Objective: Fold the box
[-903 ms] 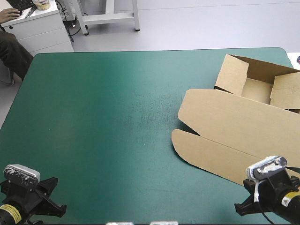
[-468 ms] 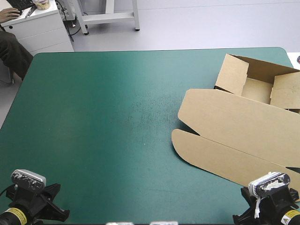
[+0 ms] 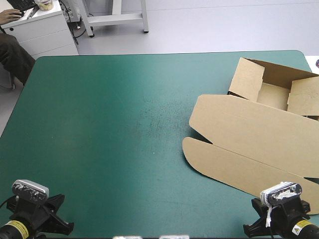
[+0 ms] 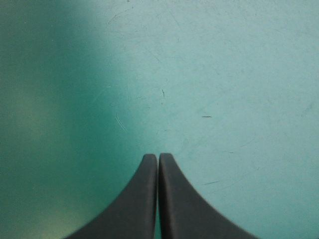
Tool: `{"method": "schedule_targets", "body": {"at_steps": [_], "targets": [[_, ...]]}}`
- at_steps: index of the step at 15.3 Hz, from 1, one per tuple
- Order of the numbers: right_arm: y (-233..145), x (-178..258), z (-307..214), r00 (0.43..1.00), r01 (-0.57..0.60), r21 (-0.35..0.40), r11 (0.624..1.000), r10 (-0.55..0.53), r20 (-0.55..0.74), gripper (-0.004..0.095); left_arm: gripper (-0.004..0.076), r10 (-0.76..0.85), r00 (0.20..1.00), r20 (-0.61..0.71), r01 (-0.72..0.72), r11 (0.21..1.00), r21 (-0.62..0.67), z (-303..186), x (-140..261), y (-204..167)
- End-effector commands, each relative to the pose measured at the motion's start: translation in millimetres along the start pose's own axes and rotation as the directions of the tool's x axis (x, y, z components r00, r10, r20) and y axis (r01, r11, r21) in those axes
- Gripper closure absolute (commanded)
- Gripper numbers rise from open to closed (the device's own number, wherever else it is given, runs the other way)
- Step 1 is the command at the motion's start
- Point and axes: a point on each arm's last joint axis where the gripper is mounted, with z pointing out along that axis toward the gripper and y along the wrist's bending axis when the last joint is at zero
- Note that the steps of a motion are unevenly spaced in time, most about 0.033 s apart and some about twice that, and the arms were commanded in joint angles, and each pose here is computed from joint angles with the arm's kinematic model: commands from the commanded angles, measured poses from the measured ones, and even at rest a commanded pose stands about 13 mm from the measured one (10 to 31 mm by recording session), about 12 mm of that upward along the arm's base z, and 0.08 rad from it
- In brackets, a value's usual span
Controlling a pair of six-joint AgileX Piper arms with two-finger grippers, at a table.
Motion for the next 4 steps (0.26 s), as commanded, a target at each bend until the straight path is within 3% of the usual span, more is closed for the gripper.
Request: {"method": "schedule_targets", "body": {"at_steps": [1, 4], "targets": [[0.8, -11.0, -4.1, 0.997, -0.001, -0.005, 1.000, 0.001, 0.072, 0.0913, 0.0734, 0.003, 0.998, 0.066, -0.003, 1.000, 0.011, -3.1, -10.4, -1.0], [0.8, -11.0, -4.1, 0.997, -0.001, -0.005, 1.000, 0.001, 0.072, 0.0913, 0.0734, 0.003, 0.998, 0.066, -0.003, 1.000, 0.011, -3.1, -10.4, -1.0]]}}
